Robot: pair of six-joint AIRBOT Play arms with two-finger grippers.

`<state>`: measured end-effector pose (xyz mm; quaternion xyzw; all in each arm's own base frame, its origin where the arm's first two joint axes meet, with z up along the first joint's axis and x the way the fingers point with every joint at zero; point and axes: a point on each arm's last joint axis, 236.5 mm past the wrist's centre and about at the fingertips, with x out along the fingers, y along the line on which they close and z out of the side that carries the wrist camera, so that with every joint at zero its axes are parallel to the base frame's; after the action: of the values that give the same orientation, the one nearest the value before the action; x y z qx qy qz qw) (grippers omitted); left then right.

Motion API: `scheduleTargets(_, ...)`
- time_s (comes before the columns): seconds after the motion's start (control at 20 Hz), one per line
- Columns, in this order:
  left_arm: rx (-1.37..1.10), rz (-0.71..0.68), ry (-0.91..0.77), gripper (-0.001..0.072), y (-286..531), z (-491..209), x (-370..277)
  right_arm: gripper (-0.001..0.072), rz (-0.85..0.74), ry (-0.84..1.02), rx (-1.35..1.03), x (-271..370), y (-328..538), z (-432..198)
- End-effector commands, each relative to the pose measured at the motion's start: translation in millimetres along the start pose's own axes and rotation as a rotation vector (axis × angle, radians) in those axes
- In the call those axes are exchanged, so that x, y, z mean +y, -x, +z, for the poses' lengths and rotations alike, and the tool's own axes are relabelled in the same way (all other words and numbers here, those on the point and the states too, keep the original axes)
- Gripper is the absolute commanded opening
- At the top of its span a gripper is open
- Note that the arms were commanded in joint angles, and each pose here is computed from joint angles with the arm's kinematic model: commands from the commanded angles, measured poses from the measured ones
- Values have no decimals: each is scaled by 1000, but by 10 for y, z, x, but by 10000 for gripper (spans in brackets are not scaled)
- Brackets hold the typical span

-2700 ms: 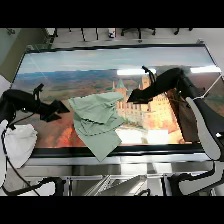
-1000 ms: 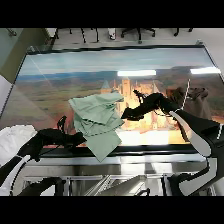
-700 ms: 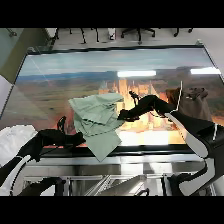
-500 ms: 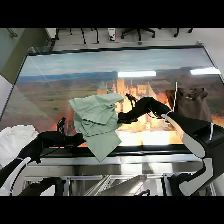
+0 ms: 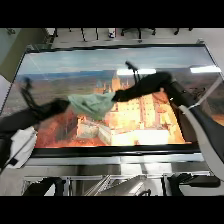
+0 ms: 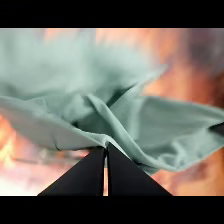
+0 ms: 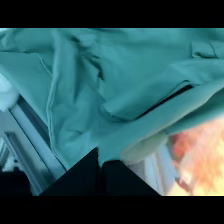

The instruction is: Fold the shirts.

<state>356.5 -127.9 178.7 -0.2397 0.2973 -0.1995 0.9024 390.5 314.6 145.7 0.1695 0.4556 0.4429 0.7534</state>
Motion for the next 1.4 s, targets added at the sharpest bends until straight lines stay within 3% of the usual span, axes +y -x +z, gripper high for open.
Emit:
scheduleTargets(0.0,-477,-157,-224,11,1637,1361,-1322,18,54,320,-367,1381,1332,830)
scheduleTargets(0.25,-740,-312,-404,11,3018,1911,-2501,19,81,728,-907,3090,3204,958)
scheduleTargets(0.4,-807,-369,-447,11,3323,2122,-2822,19,72,804,-1065,3424,3712,815)
scheduleTargets(0.55,-733,-391,-402,11,3003,2251,-2763,19,66,804,-1034,3358,3598,845)
scheduleTargets(0.7,-563,-356,-310,11,2153,2246,-2348,19,29,738,-877,2853,2889,1118)
scheduleTargets(0.9,-251,-160,-306,11,523,1850,-1463,18,-73,528,-602,1435,1446,1456)
scheduleTargets(1.15,115,81,-180,12,-1296,984,102,19,-117,207,-305,-346,-465,1125)
scheduleTargets(1.35,277,127,-51,12,-1942,433,793,19,-122,83,-204,-900,-985,816)
